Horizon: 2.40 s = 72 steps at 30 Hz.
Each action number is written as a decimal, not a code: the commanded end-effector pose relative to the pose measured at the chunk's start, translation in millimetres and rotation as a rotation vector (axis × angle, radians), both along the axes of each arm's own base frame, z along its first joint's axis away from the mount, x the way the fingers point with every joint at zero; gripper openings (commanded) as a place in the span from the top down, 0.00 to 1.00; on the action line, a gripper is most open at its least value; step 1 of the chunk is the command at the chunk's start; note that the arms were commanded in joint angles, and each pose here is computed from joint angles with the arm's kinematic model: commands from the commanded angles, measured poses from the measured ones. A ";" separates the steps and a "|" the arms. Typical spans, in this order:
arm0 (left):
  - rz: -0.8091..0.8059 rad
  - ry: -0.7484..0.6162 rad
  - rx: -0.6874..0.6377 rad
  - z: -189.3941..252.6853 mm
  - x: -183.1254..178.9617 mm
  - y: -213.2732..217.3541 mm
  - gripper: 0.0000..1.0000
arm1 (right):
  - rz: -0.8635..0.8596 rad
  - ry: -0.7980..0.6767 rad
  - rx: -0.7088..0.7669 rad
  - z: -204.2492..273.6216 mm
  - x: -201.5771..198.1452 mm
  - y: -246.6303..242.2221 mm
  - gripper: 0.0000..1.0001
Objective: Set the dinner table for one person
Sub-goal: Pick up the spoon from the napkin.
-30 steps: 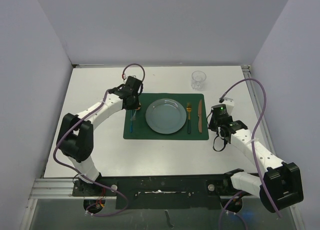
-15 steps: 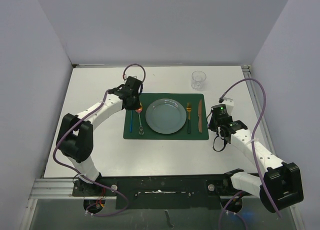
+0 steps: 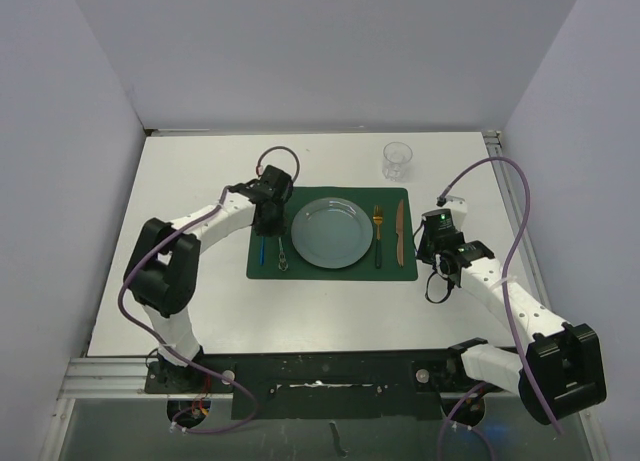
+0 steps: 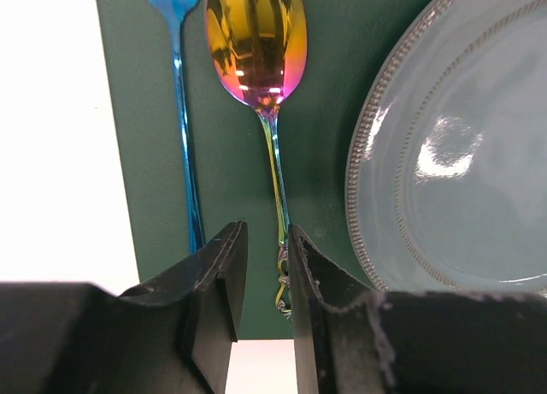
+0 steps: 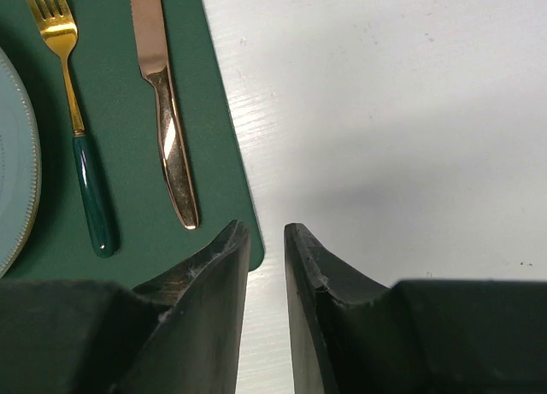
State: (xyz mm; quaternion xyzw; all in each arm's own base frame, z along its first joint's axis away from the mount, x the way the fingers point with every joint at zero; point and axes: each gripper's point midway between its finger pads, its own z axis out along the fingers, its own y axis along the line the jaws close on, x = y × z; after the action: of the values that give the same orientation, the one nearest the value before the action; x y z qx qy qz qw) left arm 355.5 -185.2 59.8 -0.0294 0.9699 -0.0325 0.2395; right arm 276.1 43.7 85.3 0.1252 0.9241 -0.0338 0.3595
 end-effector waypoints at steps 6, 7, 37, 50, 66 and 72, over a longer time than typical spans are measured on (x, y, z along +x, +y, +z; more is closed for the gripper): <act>-0.031 0.055 0.010 -23.5 -11.5 -13.0 0.76 | -0.014 -0.050 -0.006 10.6 10.6 -2.7 0.75; -0.032 0.058 0.011 -24.9 -11.4 -13.5 0.76 | -0.012 -0.051 -0.005 10.7 10.2 -2.5 0.75; -0.078 0.048 0.080 -44.2 10.8 -18.9 1.00 | -0.032 -0.045 -0.021 8.3 7.1 -10.2 0.75; 0.024 -0.051 0.117 -14.1 17.7 -0.7 1.00 | -0.031 -0.034 -0.019 2.6 6.8 -10.3 0.75; 0.123 -0.229 0.116 55.9 31.8 14.9 1.00 | -0.027 -0.043 -0.004 5.6 8.1 -8.0 0.75; 0.120 -0.234 0.115 58.0 32.4 14.7 1.00 | -0.026 -0.048 -0.004 7.9 9.2 -7.8 0.75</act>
State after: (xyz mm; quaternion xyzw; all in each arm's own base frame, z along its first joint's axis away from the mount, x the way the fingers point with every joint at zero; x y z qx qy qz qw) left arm 374.3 -170.0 85.9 -0.0533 0.9476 0.0464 0.3116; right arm 274.2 36.1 80.4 0.1332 0.9239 -0.0427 0.3560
